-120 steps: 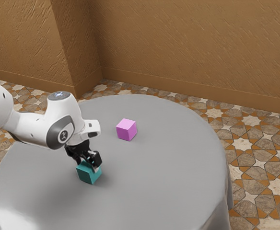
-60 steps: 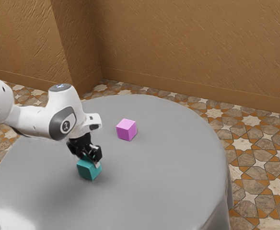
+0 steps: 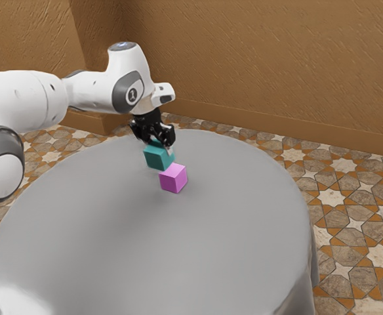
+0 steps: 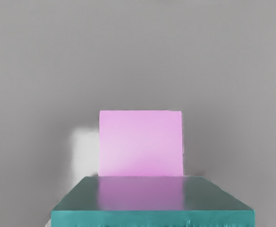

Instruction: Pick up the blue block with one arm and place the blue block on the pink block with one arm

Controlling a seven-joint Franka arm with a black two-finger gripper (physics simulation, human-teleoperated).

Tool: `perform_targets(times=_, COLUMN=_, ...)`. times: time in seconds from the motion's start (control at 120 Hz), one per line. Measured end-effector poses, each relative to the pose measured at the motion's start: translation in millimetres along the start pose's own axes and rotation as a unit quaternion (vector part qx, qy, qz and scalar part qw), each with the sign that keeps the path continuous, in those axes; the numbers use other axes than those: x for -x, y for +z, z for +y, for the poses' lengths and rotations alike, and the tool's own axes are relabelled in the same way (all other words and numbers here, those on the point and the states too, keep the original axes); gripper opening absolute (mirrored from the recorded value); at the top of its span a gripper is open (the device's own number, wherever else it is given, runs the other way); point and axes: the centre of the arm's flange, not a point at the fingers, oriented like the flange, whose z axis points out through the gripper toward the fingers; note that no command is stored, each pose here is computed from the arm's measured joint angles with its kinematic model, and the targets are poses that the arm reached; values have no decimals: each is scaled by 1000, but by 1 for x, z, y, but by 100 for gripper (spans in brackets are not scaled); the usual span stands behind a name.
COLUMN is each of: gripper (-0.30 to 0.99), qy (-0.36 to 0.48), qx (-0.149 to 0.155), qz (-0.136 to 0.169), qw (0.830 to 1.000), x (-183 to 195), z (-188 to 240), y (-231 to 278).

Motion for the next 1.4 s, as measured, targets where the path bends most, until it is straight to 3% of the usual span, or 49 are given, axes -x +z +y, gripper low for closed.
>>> perform_targets(times=0.408, gripper=28, qy=-3, qx=17, qz=-8, qw=1000, x=-20, z=1, y=30)
perform_targets(times=0.6, gripper=18, qy=-4, qx=13, qz=-6, qw=1000, x=-27, z=-3, y=33)
perform_targets(times=1.092, gripper=58, qy=13, qx=23, qz=-8, qw=1000, x=-27, z=-1, y=33)
perform_targets(times=1.183, gripper=61, qy=17, qx=22, qz=10, qw=1000, x=-19, z=1, y=-12)
perform_targets(times=1.317, gripper=64, qy=16, qx=30, qz=48, qw=998, x=62, z=-1, y=-183)
perform_targets(times=1.4, gripper=65, qy=2, qx=33, qz=43, qw=999, x=112, z=-19, y=-246)
